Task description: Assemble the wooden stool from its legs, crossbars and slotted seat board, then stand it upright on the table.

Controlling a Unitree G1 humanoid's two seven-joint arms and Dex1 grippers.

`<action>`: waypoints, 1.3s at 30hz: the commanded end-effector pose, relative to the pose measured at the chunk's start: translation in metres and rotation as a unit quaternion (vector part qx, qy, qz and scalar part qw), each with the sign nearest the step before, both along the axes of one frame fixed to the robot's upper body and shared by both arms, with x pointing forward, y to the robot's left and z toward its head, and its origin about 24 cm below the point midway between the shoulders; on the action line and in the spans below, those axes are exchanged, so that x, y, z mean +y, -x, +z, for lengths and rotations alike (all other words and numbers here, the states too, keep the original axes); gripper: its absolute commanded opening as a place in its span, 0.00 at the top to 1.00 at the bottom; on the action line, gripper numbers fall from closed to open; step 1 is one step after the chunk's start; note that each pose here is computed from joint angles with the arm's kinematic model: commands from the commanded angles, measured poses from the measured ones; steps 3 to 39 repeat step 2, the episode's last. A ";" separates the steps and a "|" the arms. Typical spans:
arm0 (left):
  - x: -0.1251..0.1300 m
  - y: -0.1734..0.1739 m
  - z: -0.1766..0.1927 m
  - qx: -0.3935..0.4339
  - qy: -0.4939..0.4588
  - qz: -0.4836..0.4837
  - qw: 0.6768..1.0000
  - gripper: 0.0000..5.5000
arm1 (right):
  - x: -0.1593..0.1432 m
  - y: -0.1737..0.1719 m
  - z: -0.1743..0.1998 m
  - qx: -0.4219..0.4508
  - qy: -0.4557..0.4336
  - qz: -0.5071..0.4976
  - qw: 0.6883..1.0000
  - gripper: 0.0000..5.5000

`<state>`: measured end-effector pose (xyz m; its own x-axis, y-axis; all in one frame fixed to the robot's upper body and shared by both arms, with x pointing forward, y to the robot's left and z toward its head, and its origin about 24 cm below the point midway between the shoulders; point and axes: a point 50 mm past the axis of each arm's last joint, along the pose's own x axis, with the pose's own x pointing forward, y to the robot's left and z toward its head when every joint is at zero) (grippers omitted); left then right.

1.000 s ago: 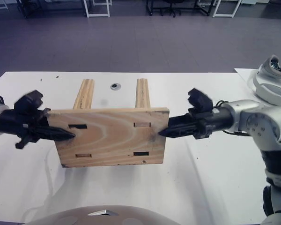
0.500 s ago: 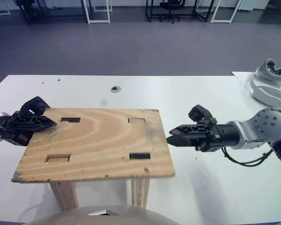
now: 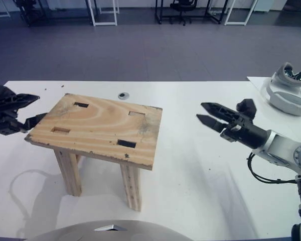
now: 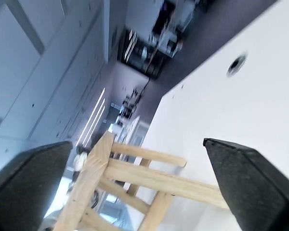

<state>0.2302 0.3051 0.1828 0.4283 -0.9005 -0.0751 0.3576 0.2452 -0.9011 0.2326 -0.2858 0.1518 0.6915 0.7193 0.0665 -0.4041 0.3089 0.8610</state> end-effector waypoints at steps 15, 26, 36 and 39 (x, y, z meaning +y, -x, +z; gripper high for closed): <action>0.019 -0.005 -0.038 -0.161 -0.197 0.146 0.956 0.03 | -0.008 -0.003 -0.018 -0.040 0.090 -0.151 0.984 0.08; 0.019 -0.005 -0.038 -0.161 -0.197 0.146 0.956 0.03 | -0.008 -0.003 -0.018 -0.040 0.090 -0.151 0.984 0.08; 0.019 -0.005 -0.038 -0.161 -0.197 0.146 0.956 0.03 | -0.008 -0.003 -0.018 -0.040 0.090 -0.151 0.984 0.08; 0.019 -0.005 -0.038 -0.161 -0.197 0.146 0.956 0.03 | -0.008 -0.003 -0.018 -0.040 0.090 -0.151 0.984 0.08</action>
